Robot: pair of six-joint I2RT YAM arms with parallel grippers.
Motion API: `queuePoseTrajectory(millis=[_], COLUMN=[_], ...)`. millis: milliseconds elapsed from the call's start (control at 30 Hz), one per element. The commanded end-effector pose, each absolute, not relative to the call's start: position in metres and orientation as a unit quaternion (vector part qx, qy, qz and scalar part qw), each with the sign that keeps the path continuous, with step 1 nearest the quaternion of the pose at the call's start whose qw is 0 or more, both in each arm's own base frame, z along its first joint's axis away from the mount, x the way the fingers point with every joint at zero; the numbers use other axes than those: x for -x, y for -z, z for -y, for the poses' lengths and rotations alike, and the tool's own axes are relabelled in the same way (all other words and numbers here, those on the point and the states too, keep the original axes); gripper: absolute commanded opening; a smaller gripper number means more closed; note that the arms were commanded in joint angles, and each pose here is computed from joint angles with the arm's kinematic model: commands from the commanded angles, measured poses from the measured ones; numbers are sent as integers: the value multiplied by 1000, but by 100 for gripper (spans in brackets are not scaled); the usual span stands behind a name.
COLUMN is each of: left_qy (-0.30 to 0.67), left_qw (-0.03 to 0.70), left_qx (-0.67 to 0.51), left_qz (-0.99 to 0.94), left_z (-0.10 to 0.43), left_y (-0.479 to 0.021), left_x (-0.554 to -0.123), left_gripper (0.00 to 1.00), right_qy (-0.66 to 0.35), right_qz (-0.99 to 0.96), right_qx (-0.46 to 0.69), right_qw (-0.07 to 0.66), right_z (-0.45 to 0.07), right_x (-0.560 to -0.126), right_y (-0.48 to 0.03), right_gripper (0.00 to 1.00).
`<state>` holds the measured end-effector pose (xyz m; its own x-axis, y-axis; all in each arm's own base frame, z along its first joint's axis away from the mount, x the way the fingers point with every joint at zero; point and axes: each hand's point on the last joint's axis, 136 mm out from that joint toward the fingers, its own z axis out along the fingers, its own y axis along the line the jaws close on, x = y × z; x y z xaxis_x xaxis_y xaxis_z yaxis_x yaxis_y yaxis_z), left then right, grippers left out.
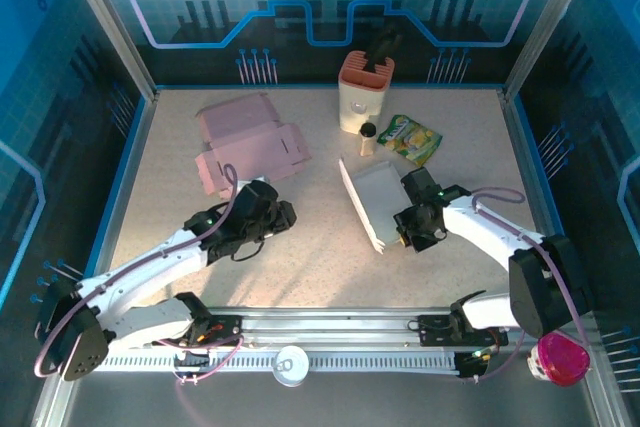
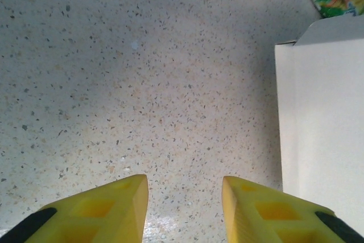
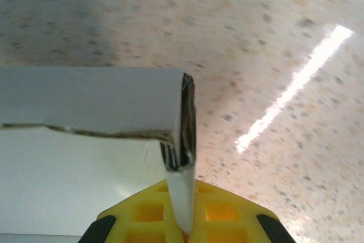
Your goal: Fold the paper box
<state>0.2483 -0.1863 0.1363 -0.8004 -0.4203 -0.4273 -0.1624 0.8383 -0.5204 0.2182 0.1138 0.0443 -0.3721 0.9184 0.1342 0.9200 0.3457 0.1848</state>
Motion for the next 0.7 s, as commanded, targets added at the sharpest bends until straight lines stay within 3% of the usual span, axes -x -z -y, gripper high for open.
queuePoseTrajectory(millis=[0,133,300,433,533,667], left_qy=[262,265,288,318,338,347], left_qw=[271,263,278,294,294,286], left_qx=[128,103,76,47,28,21], left_qz=[-917,-922,-913,-900,-894,-893], left_z=[208,227,245,257,266,270], left_y=[-144,-141,-149,-162,-168,-167], left_x=[-250,-249,-249,-250,-249,-247], left_gripper=[39,39,39,39,40,40], right_qy=[98,100,106,123,121,148], right_qz=[769,760,761,769,794,845], right_qx=[629,638,637,626,595,462], right_qw=[57,70,64,37,-38,-225], right_z=[-117,-122,-121,-116,-97,-74], right_x=[-199,-199,-200,-202,-206,-234], right_y=[-42,-38,-38,-47,-77,-140], right_gripper=[0,11,34,44,49,56])
